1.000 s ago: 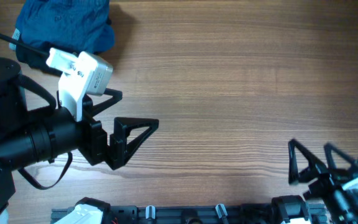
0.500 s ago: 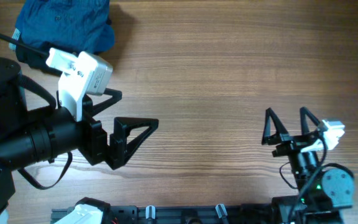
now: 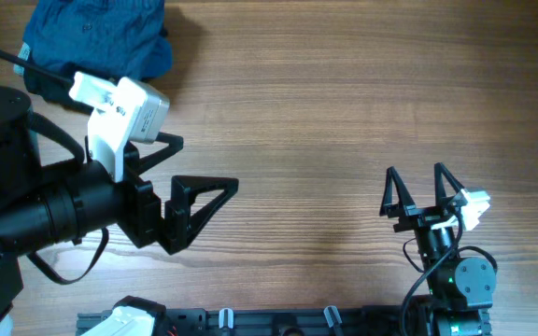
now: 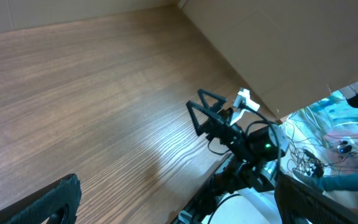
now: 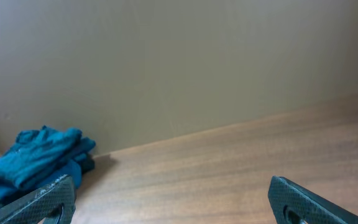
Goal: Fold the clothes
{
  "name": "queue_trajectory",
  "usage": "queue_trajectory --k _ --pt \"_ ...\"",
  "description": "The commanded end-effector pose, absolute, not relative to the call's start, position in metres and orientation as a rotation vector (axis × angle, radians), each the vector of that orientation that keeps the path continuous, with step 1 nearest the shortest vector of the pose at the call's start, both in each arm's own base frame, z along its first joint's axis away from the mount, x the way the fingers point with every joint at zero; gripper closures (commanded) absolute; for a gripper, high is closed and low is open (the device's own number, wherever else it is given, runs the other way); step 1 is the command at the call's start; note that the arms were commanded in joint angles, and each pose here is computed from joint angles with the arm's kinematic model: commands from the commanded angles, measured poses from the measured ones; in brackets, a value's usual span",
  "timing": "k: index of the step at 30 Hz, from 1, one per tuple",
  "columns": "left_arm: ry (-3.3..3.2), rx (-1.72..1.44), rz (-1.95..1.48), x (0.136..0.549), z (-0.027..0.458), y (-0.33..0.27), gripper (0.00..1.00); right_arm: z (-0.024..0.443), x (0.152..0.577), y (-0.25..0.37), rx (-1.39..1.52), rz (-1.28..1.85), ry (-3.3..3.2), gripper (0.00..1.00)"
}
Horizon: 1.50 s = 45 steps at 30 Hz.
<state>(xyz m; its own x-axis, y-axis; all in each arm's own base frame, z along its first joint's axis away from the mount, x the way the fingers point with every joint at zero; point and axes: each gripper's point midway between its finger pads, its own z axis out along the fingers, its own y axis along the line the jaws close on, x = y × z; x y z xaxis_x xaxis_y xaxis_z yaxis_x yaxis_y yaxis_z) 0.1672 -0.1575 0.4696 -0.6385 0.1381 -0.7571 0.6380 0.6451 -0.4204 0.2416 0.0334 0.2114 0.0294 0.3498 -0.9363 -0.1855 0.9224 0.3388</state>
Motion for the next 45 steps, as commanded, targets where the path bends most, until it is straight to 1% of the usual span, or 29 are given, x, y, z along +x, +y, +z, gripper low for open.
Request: queue_trajectory --k 1,3,6,10,12,20,45 --pt "2.151 0.599 -0.909 0.166 0.471 -0.158 0.0 0.204 0.243 0.027 0.146 0.371 1.476 0.0" --pt "2.151 0.599 -0.909 0.166 0.471 -0.158 0.0 0.194 0.245 0.026 0.131 0.339 1.494 0.0" --pt "2.151 0.599 -0.909 0.166 0.471 -0.158 0.0 0.193 0.244 0.028 0.053 0.273 1.501 0.0" --pt "2.151 0.599 -0.909 0.166 0.471 -0.158 0.0 0.19 0.242 0.043 -0.194 0.148 1.498 0.0" --pt "2.151 0.599 -0.909 0.166 0.471 -0.158 0.0 0.177 0.242 0.046 -0.27 0.109 1.539 0.0" --pt "2.151 0.599 -0.909 0.166 0.471 -0.158 0.0 0.178 0.242 0.043 -0.152 0.2 1.556 0.0" --pt "2.151 0.599 -0.909 0.166 0.471 -0.158 0.0 0.178 0.242 0.043 -0.154 0.198 1.554 0.0"
